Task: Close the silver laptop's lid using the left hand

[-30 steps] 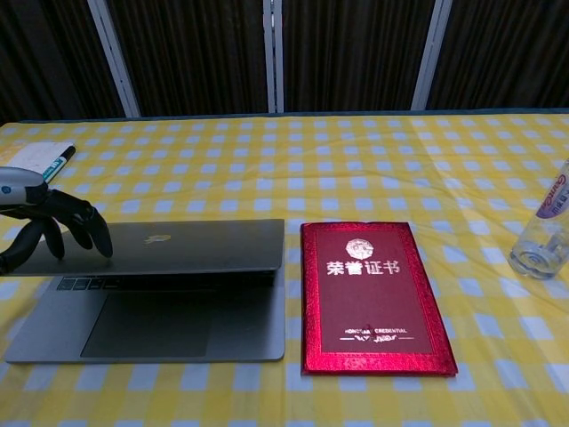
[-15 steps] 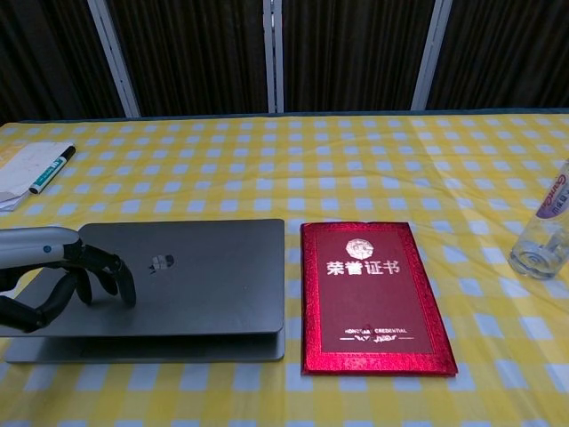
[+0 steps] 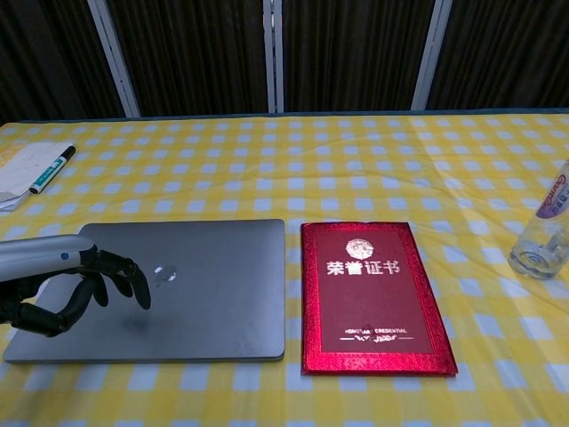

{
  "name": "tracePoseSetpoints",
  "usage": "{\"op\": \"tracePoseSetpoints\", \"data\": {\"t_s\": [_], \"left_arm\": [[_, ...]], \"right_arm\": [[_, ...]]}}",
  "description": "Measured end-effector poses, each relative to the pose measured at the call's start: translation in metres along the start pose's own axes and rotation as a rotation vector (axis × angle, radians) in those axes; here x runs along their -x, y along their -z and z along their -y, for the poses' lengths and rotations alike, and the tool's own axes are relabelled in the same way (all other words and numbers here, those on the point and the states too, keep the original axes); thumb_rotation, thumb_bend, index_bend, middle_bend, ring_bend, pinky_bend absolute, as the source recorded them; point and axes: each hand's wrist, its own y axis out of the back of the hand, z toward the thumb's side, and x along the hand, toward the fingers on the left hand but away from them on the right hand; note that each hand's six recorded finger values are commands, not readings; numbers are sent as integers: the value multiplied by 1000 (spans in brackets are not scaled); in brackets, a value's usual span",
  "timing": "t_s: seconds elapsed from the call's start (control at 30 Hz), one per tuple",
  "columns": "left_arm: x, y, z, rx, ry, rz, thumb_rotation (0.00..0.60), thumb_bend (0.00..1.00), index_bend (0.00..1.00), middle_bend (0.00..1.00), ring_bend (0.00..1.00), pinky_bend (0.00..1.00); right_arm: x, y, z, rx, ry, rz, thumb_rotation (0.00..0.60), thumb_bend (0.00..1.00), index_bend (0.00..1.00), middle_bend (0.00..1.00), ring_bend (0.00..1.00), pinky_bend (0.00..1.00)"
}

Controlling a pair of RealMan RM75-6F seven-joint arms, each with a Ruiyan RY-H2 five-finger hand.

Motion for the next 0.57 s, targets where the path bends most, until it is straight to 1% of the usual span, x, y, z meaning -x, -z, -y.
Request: {"op": "tracePoseSetpoints", "data": {"t_s": [0.03,0.07,0.1,0.13,0.17,0.2,0.23,0.27,0.3,0.33,0.37,0.4,0.43,0.5,0.53,0.57], "left_arm": [[2,-2,-4,2,-18,8,600,1000,303,208,190,224],[3,-3,-8,4,-35,14,600,1000,275,172,150,167],[5,-5,-12,5,-54,20,600,1000,226,113,90,96],[7,-6,-18,4,-84,28,600,989,177,73,53,56],[10,-7,-23,2,-110,34,600,898,99,27,15,14],[13,-7,-29,-3,-141,37,600,706,38,2,0,0],[18,-6,-38,-11,-191,34,600,539,11,0,0,0],[23,-3,-44,-19,-235,26,600,286,0,0,0,0],[29,-1,-50,-28,-282,13,600,116,0,0,0,0],[38,3,-59,-45,-349,-12,600,54,0,0,0,0],[46,7,-65,-60,-400,-35,600,12,0,0,0,0],[54,11,-70,-77,-451,-62,600,2,0,0,0,0],[66,17,-76,-103,-516,-104,600,0,0,0,0,0],[85,26,-82,-147,-604,-174,600,0,0,0,0,0],[98,32,-82,-178,-650,-225,600,0,0,0,0,0],[107,36,-82,-199,-678,-261,600,0,0,0,0,0]], "right_arm": [[0,0,0,0,0,0,600,0,0,0,0,0],[0,0,0,1,1,0,600,0,0,0,0,0],[0,0,-1,2,2,0,600,0,0,0,0,0],[0,0,-1,2,3,-1,600,0,0,0,0,0],[0,0,-1,3,3,-1,600,0,0,0,0,0],[0,0,-1,3,4,-2,600,0,0,0,0,0],[0,0,-1,2,5,-3,600,0,0,0,0,0],[-1,-1,-2,2,5,-4,600,0,0,0,0,0],[-1,-1,-2,2,4,-5,600,0,0,0,0,0],[-1,-1,-2,2,4,-5,600,0,0,0,0,0],[-1,-1,-2,2,4,-6,600,0,0,0,0,0],[-1,-1,-2,2,4,-8,600,0,0,0,0,0],[-1,-1,-2,2,4,-10,600,0,0,0,0,0],[-1,-2,-2,2,4,-11,600,0,0,0,0,0],[-1,-2,-2,1,4,-11,600,0,0,0,0,0],[-1,-2,-2,1,4,-12,600,0,0,0,0,0]]}}
